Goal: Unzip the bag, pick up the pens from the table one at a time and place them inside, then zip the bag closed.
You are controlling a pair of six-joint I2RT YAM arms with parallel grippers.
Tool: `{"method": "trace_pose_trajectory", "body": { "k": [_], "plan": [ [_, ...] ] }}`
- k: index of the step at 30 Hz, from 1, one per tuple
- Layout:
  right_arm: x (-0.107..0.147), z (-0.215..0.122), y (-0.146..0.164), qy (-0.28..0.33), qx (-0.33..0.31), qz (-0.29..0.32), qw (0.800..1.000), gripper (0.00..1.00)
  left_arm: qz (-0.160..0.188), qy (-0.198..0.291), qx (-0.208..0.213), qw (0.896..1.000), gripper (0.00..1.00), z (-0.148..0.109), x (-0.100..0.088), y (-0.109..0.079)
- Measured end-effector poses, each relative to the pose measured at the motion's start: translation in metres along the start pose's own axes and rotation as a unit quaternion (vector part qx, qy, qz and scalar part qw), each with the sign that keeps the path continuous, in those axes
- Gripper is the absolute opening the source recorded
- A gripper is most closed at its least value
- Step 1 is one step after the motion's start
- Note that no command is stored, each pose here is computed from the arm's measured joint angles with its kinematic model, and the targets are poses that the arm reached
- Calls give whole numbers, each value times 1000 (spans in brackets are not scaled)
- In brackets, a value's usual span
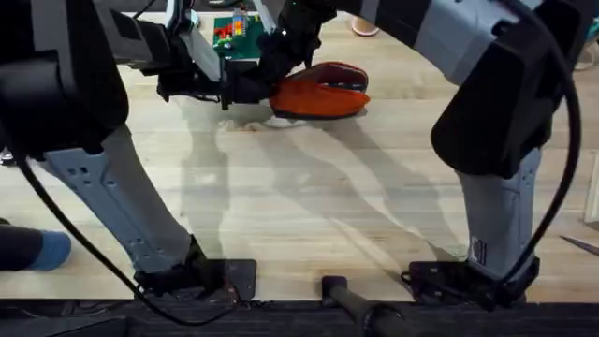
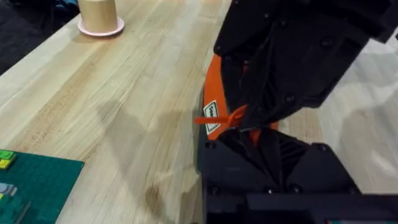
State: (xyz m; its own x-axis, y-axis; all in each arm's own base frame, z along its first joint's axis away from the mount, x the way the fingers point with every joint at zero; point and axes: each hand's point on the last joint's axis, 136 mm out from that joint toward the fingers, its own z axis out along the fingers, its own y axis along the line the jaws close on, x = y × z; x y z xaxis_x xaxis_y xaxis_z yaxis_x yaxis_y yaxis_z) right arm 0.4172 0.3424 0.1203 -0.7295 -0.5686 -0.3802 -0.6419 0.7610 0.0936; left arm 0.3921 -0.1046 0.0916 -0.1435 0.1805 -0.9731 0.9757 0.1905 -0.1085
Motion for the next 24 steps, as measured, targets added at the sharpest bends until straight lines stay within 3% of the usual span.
{"method": "trace_pose_trajectory", "body": {
  "k": [24],
  "plan": [
    [-8, -24, -14, -7, 18, 13, 1000, 29, 0, -2, 0, 1000, 42, 0, -1, 0]
  ]
}}
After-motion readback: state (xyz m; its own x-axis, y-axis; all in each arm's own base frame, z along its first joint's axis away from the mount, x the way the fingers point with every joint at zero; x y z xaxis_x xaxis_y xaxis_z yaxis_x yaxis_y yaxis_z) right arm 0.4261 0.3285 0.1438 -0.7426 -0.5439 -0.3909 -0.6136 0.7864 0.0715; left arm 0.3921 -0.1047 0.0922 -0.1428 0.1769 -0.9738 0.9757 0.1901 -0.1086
